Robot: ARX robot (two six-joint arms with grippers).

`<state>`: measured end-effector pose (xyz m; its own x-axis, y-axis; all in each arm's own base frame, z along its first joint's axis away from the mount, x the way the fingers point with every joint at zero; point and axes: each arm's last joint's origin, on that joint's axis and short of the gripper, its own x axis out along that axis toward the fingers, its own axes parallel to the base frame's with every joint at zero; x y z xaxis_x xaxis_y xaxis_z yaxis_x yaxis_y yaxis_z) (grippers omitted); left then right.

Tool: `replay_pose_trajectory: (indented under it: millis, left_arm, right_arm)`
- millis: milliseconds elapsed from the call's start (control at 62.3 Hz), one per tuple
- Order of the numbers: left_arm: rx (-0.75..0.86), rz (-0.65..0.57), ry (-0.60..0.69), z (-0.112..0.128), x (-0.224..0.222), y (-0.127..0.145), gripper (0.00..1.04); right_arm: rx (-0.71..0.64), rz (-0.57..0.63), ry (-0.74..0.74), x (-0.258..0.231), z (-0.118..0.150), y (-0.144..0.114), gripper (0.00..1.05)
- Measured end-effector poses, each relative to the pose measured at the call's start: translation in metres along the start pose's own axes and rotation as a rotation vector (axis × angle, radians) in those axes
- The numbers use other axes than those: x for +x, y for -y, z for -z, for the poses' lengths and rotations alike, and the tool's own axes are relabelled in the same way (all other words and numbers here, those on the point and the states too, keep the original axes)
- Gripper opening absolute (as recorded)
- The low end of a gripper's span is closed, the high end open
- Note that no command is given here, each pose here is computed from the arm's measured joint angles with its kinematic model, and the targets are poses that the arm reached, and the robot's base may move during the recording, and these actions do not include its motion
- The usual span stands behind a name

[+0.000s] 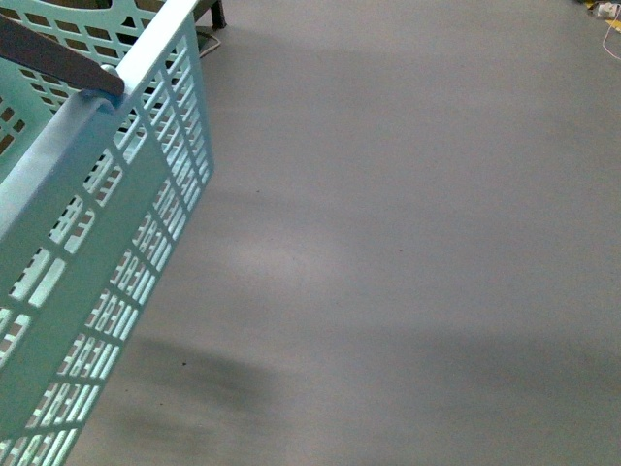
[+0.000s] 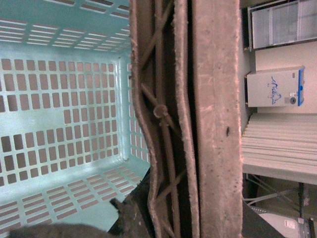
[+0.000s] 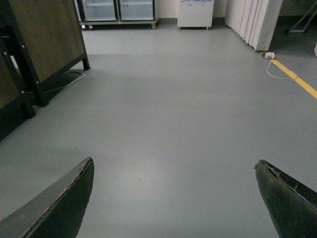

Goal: Pick lemon and mango into basket

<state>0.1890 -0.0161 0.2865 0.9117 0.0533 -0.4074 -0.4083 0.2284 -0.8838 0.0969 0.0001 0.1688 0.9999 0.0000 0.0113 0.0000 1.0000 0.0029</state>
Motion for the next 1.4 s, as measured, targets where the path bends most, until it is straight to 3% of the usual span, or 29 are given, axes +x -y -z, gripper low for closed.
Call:
replay_pose_trajectory:
  millis: [1396]
  left_arm:
    - [0.001, -0.007, 0.001, 0.0001, 0.0004, -0.0006, 0.15]
  right_arm:
    - [0.0, 0.001, 0.0, 0.0, 0.0, 0.0, 0.96]
